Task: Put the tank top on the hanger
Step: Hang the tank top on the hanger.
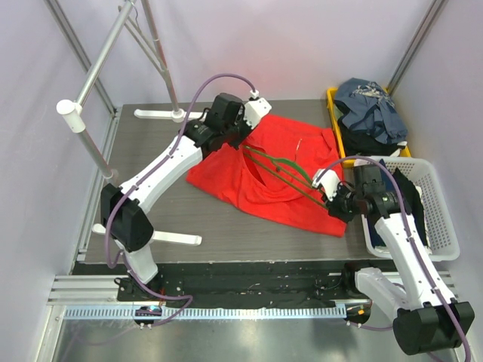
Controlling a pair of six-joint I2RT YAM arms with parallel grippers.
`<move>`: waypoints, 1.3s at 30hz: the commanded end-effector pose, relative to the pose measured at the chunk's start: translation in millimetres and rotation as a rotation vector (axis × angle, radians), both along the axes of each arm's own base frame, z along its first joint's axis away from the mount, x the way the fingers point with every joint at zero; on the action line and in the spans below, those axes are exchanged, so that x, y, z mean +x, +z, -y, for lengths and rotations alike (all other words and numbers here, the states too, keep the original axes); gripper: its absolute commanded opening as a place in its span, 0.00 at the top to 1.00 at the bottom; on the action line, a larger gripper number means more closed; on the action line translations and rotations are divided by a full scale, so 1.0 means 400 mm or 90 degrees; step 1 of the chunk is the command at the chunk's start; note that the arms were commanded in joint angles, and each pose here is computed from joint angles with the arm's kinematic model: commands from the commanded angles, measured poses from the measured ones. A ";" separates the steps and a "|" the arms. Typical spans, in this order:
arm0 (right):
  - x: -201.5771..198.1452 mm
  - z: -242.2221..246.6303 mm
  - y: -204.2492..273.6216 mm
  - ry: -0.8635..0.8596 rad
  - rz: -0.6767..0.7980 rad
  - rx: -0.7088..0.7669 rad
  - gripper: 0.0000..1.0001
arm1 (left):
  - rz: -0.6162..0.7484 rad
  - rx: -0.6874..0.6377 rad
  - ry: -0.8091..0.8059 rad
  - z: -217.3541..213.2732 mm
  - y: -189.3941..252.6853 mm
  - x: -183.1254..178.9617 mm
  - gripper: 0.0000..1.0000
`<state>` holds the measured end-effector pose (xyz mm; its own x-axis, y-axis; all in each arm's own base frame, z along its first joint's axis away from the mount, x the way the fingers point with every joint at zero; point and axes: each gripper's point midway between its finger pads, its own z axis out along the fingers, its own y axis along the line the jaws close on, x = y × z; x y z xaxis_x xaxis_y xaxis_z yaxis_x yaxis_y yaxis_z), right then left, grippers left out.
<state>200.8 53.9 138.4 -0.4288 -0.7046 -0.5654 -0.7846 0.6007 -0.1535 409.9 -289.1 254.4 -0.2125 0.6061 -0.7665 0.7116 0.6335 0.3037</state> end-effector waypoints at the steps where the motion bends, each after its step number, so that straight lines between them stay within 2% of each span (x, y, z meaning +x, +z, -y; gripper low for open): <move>1: 0.070 -0.034 0.075 0.011 0.082 0.048 0.99 | 0.032 -0.047 -0.012 0.013 0.104 -0.030 1.00; 8: 0.099 -0.064 0.076 0.017 0.081 0.087 0.99 | 0.037 -0.055 -0.021 0.029 0.128 -0.044 1.00; 27: 0.179 -0.116 0.063 0.028 0.076 0.120 0.99 | 0.041 -0.074 -0.049 0.079 0.170 -0.084 1.00; 39: 0.197 -0.195 0.065 0.056 0.084 0.120 0.99 | 0.045 -0.085 -0.077 0.115 0.206 -0.132 1.00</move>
<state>257.6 114.4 137.1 -0.3638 -0.6421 -0.6748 -0.8271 0.5559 -0.0830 373.0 -331.6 292.2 -0.1438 0.5849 -0.7982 0.7652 0.5772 0.2851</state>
